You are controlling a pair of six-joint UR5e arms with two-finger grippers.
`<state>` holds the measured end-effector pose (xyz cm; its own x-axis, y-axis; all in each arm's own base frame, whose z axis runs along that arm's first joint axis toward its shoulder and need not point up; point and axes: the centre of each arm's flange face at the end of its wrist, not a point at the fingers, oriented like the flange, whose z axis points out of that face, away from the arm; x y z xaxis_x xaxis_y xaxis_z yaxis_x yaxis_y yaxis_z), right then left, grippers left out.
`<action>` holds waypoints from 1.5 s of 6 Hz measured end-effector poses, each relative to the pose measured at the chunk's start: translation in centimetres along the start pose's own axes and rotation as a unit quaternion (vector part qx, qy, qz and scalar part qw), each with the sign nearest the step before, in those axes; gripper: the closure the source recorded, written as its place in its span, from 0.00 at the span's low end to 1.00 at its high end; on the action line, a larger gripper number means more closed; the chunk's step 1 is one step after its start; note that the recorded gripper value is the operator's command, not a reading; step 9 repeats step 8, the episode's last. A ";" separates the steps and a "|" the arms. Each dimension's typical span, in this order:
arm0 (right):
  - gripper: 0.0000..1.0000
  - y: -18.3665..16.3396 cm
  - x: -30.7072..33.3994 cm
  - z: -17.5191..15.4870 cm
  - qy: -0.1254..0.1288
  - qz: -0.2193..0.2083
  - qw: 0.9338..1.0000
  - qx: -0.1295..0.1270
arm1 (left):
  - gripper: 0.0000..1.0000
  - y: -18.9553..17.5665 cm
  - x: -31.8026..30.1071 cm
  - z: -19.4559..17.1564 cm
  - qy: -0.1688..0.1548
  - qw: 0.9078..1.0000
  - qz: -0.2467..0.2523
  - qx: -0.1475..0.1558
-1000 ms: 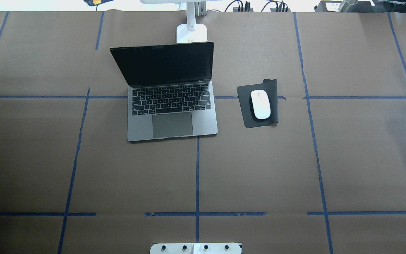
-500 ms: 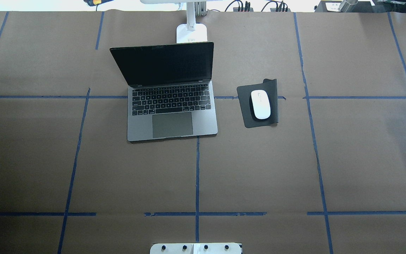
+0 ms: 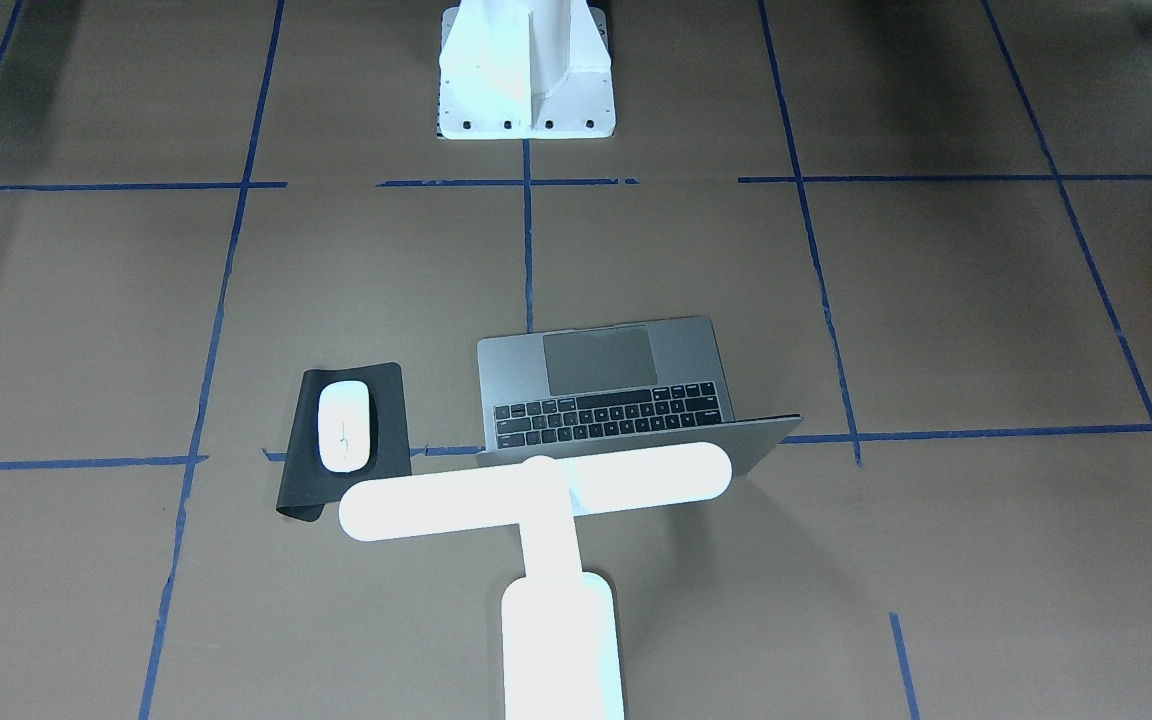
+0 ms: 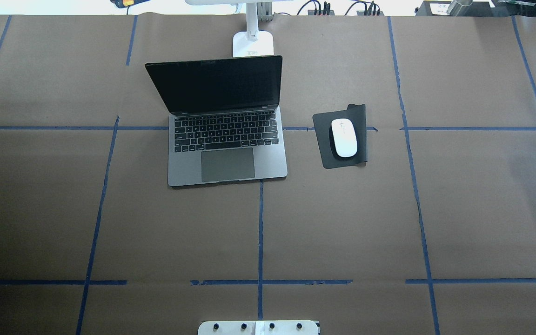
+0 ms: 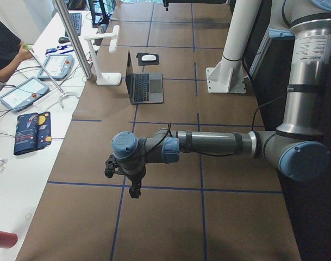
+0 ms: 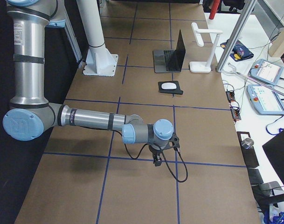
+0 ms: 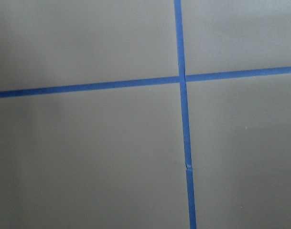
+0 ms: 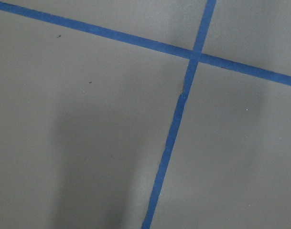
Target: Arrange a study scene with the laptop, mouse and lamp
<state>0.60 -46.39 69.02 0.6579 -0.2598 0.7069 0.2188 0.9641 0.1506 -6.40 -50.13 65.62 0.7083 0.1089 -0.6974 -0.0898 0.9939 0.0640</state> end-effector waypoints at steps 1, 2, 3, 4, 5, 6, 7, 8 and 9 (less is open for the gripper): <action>0.00 0.1 0.0 0.0 0.002 0.000 1.000 0.000 | 0.00 0.0 0.2 -0.2 -0.002 1.000 0.004 0.002; 0.00 0.1 -0.1 -0.1 0.000 0.001 1.000 0.001 | 0.00 -0.1 0.4 -0.3 -0.003 1.000 0.007 0.004; 0.00 0.2 0.2 -1.5 -0.005 0.011 1.000 0.015 | 0.00 0.0 0.5 -0.3 -0.004 1.000 0.008 0.003; 0.00 0.5 1.2 -3.6 -0.006 0.026 0.999 0.037 | 0.00 0.2 0.4 -0.2 -0.004 1.000 0.007 0.002; 0.00 0.5 1.7 -5.3 -0.006 0.036 0.998 0.052 | 0.00 0.3 0.3 -0.1 -0.004 1.000 0.006 0.000; 0.00 0.2 1.2 -7.0 -0.007 0.046 0.997 0.055 | 0.00 0.4 0.2 0.2 -0.004 1.000 0.005 -0.002; 0.00 -0.3 -0.1 -8.9 -0.006 0.057 0.997 0.050 | 0.00 0.5 0.1 0.5 -0.004 1.000 0.003 -0.006; 0.00 -0.5 -1.1 -9.9 -0.004 0.061 0.997 0.044 | 0.00 0.6 0.1 0.6 -0.004 1.000 0.002 -0.008; 0.00 -0.5 -1.1 -9.9 -0.004 0.061 0.997 0.044 | 0.00 0.6 0.1 0.6 -0.004 1.000 0.002 -0.008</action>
